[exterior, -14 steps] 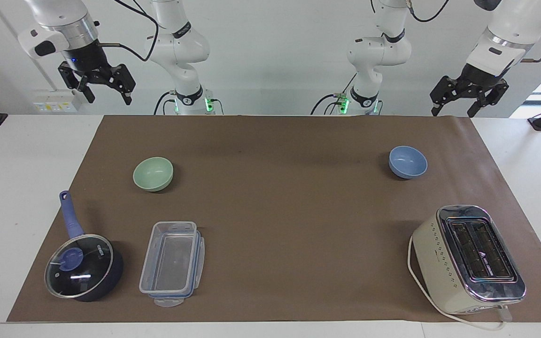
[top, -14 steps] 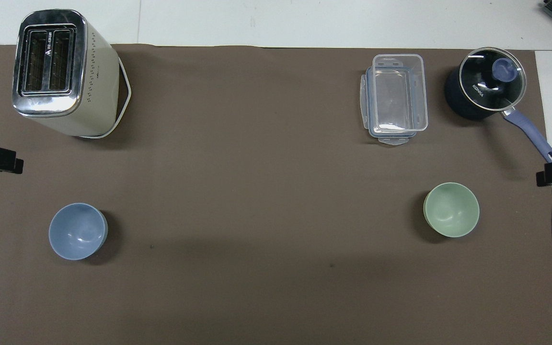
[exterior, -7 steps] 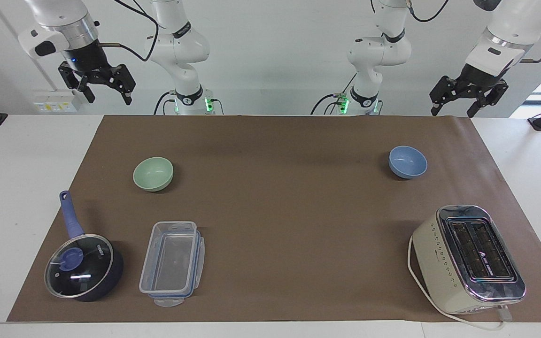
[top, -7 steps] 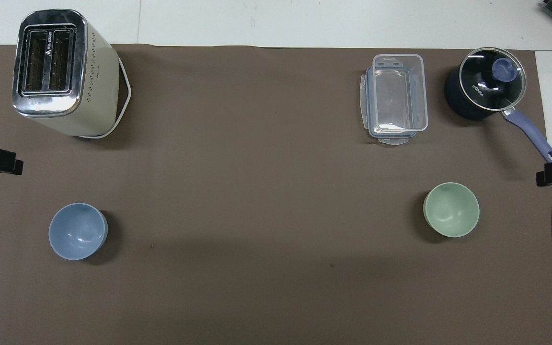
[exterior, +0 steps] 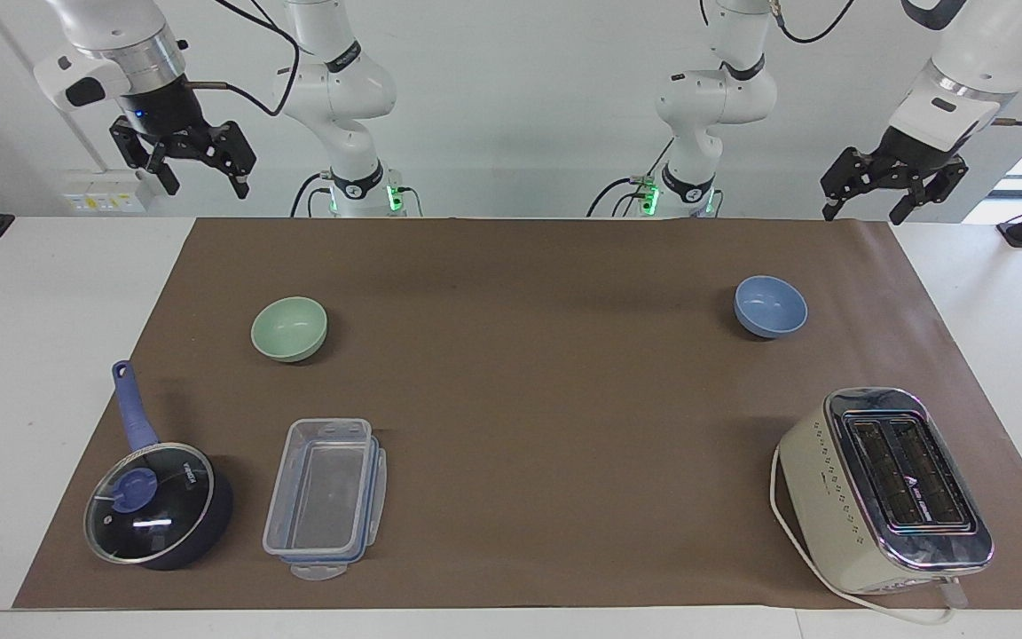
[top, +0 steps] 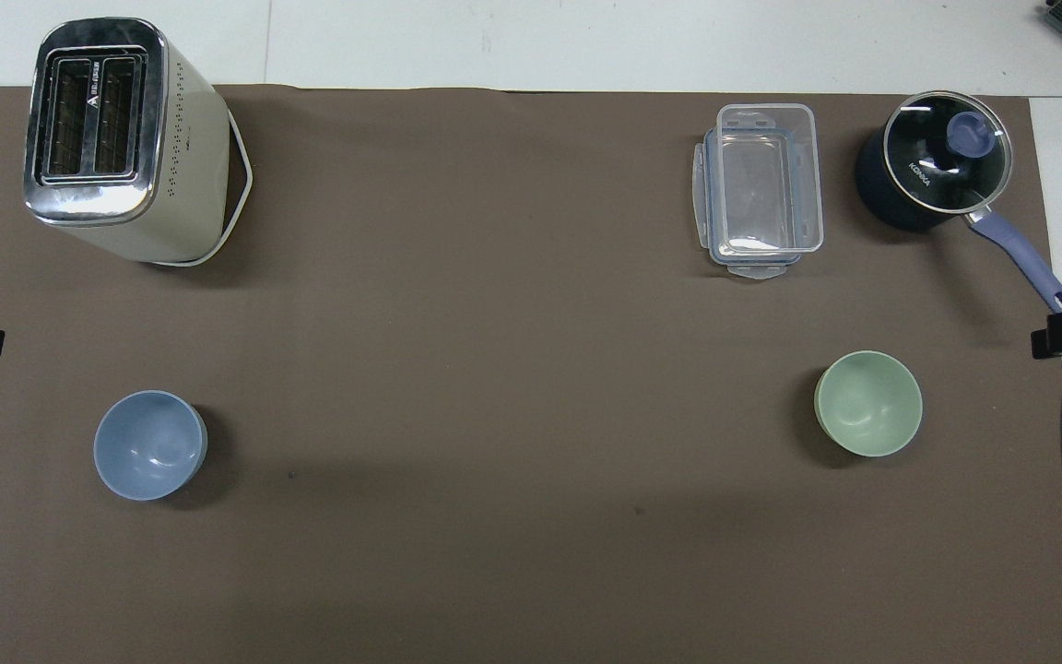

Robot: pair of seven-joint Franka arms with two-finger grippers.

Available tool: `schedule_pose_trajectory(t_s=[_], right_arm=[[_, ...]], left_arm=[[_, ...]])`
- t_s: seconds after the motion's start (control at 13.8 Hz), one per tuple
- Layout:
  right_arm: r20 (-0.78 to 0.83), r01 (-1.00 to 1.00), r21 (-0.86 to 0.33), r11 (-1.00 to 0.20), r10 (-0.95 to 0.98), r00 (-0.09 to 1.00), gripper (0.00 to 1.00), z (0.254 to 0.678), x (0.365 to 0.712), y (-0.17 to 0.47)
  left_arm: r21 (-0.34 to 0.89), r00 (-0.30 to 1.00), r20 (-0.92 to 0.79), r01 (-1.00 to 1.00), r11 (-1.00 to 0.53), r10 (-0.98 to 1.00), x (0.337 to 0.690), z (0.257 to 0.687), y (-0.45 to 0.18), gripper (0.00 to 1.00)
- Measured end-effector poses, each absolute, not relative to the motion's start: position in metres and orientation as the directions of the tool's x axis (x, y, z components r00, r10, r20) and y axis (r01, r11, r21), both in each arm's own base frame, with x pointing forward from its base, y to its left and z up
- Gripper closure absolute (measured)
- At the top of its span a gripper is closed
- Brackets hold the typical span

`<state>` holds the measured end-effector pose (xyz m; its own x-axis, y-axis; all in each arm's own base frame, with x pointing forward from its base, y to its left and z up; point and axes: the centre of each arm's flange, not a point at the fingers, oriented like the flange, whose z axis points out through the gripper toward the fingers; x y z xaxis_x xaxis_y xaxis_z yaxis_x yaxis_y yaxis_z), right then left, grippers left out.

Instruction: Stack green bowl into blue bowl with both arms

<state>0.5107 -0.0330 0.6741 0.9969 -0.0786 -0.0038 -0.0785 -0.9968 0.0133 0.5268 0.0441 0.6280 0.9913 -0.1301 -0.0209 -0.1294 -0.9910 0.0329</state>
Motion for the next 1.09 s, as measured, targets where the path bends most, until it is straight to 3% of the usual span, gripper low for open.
schedule_pose_trajectory(t_s=[0.51,1.09], right_arm=[[-0.004,-0.078,0.013,-0.997,-0.078,0.997,0.0,0.674,0.511,-0.033],[-0.004,-0.077,0.013,-0.997,-0.077,0.997,0.0,0.674,0.511,-0.032]], left_arm=[[0.091,0.987,-0.02,-0.155,-0.984,-0.157,0.523,0.518,0.093,0.0],[0.164,0.99,0.007,-0.137,-0.977,-0.138,0.509,0.444,0.104,0.0]])
